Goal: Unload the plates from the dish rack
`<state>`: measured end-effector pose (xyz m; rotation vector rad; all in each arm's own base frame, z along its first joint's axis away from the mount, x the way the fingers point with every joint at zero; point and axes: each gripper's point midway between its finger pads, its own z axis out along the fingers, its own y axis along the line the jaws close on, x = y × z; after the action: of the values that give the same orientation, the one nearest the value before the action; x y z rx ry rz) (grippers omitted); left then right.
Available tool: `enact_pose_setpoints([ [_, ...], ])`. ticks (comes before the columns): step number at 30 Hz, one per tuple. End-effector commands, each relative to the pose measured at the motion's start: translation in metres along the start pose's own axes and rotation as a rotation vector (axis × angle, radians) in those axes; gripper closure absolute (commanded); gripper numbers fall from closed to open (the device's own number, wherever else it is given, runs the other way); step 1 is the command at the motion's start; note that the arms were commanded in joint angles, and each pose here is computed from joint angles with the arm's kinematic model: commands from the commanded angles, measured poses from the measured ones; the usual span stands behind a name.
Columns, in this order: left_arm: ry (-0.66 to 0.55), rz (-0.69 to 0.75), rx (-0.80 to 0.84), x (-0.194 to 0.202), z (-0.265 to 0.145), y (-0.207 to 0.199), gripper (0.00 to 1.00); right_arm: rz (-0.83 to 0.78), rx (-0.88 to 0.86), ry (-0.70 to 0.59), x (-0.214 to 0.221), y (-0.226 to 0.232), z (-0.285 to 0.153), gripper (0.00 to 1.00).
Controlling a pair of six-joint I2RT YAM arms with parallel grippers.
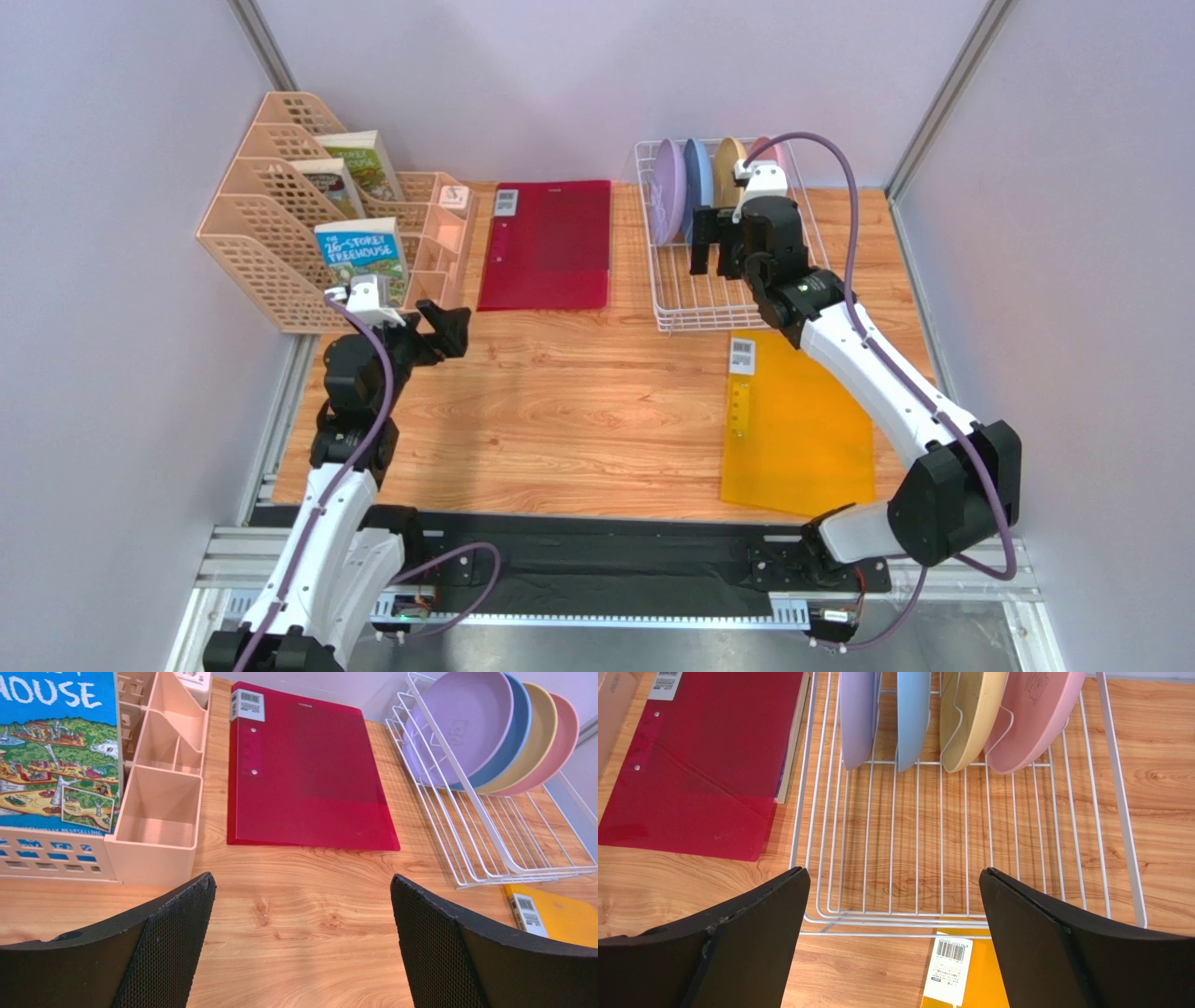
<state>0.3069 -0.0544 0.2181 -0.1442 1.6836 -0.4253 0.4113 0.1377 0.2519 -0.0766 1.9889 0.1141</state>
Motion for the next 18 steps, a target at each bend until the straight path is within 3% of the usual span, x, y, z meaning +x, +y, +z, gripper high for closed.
enact_pose_setpoints([
  [1, 0.000, -0.016, -0.021, -0.003, 0.000, 0.002, 0.00, 0.006, -0.025, -0.088, -0.021, 0.004, -0.010, 0.00],
  [10, -0.054, -0.017, -0.022, -0.001, -0.003, 0.006, 0.00, -0.012, 0.067, -0.044, -0.037, 0.009, 0.015, 0.05],
  [18, 0.055, -0.020, 0.009, 0.027, 0.017, 0.008, 0.00, -0.109, 0.152, -0.017, -0.054, 0.029, 0.071, 0.07],
])
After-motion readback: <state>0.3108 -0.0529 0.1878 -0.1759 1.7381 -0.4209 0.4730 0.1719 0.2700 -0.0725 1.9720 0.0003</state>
